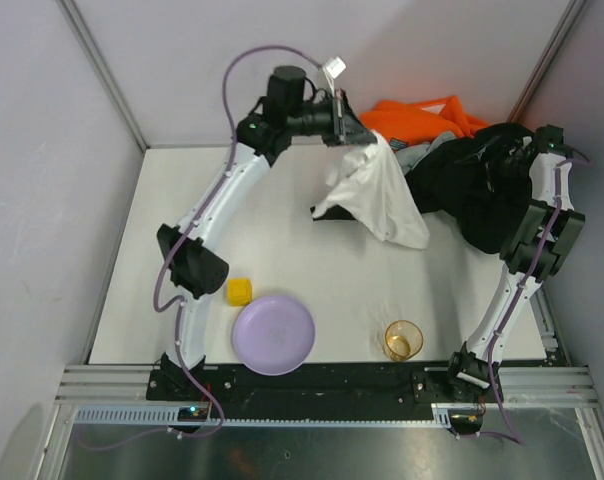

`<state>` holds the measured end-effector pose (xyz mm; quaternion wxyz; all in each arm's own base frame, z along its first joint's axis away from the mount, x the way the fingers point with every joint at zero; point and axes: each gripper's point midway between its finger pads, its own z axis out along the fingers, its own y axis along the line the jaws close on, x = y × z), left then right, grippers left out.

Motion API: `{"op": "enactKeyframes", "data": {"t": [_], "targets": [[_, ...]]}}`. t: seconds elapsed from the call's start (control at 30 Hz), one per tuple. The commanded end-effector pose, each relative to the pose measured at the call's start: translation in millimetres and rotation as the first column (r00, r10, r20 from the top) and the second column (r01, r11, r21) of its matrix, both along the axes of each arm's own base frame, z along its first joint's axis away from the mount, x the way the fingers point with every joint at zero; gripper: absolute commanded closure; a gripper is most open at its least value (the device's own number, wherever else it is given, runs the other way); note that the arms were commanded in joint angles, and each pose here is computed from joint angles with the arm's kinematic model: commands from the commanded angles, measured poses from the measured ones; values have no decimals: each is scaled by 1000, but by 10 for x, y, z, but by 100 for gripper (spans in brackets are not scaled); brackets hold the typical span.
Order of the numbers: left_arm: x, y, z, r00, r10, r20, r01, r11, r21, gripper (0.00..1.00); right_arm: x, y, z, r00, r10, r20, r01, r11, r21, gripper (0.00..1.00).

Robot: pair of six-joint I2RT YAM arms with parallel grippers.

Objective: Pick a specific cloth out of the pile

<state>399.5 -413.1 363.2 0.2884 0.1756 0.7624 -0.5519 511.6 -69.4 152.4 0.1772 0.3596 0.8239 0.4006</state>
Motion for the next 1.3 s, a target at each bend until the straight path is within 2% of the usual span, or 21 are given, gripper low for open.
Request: {"op": "enactKeyframes", "data": {"t": [0.0, 0.13, 0.4, 0.67, 0.77, 0.93, 1.13, 1.27], "targets": [[-452, 319, 1311, 977, -52, 207, 98, 971, -219, 99, 14, -233, 208, 996, -29, 87, 36, 996, -85, 8], [-543, 414, 1667, 965, -58, 256, 138, 941, -309, 99, -5, -225, 189, 996, -27, 81, 34, 996, -83, 8], [-516, 668, 2004, 958, -38, 284, 168, 878, -448, 99, -27, -217, 161, 997, -24, 75, 30, 996, -83, 8], [-328, 1066, 2038, 952, 67, 299, 81, 886, -457, 99, -21, -219, 157, 997, -27, 72, 34, 995, -89, 8], [-201, 1266, 1959, 954, 133, 267, 0, 896, -444, 99, -36, -202, 138, 998, -23, 63, 29, 994, -102, 8], [52, 1691, 1697, 929, 316, 195, -229, 901, -367, 99, -94, -166, 101, 999, -19, 41, 24, 992, -126, 8], [162, 2247, 1458, 862, 484, 154, -432, 858, -280, 99, -201, -142, 65, 1000, -24, 5, 24, 986, -166, 7], [188, 2554, 1265, 791, 583, 186, -565, 813, -143, 99, -270, -114, 58, 1000, -25, -7, 23, 981, -194, 7]]}}
